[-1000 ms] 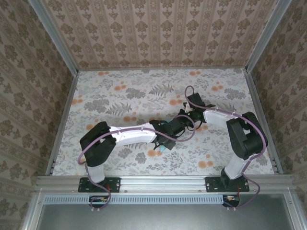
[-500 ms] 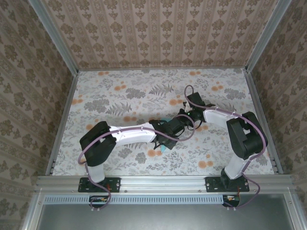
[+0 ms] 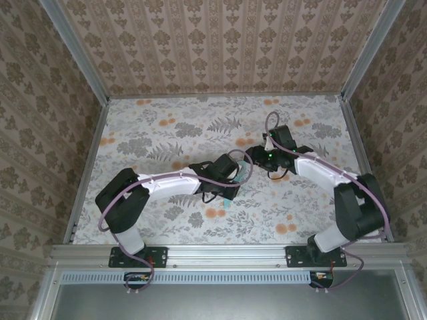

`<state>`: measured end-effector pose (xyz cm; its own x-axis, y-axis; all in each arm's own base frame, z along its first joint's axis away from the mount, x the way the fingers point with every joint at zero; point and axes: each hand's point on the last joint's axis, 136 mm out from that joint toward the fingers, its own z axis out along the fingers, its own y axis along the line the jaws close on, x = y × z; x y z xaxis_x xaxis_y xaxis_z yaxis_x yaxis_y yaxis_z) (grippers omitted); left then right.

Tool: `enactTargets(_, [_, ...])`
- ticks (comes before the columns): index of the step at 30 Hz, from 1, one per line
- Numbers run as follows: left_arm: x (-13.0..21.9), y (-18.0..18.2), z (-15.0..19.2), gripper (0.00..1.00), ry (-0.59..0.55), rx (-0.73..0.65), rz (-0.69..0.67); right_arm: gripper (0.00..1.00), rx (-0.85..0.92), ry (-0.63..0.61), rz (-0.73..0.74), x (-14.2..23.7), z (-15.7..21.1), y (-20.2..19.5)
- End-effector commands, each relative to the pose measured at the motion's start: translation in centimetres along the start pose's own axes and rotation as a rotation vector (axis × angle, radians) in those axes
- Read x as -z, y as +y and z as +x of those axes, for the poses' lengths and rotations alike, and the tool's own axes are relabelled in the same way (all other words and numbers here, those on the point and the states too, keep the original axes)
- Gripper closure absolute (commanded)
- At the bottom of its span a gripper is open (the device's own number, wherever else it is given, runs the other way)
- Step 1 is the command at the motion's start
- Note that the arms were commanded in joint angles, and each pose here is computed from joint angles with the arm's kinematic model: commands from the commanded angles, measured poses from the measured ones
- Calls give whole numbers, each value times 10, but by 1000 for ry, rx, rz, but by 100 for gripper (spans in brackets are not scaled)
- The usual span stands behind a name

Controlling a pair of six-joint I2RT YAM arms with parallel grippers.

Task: Fold a paper plane with a square sheet of paper (fold left side to right side)
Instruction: Fold the wing for the fifth time at the center of the table.

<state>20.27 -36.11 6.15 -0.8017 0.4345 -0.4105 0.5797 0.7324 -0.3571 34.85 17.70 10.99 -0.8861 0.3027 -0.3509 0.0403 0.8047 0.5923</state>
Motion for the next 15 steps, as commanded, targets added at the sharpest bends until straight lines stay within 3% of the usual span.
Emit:
enactTargets(1, [8, -20, -13, 100, -51, 57, 155, 34, 54, -51, 55, 8, 0, -17])
enactTargets(4, [6, -21, -16, 100, -68, 113, 229, 29, 66, -44, 29, 8, 8, -17])
enactTargets(15, [4, -13, -26, 100, -134, 303, 411, 29, 41, -23, -76, -3, 30, -17])
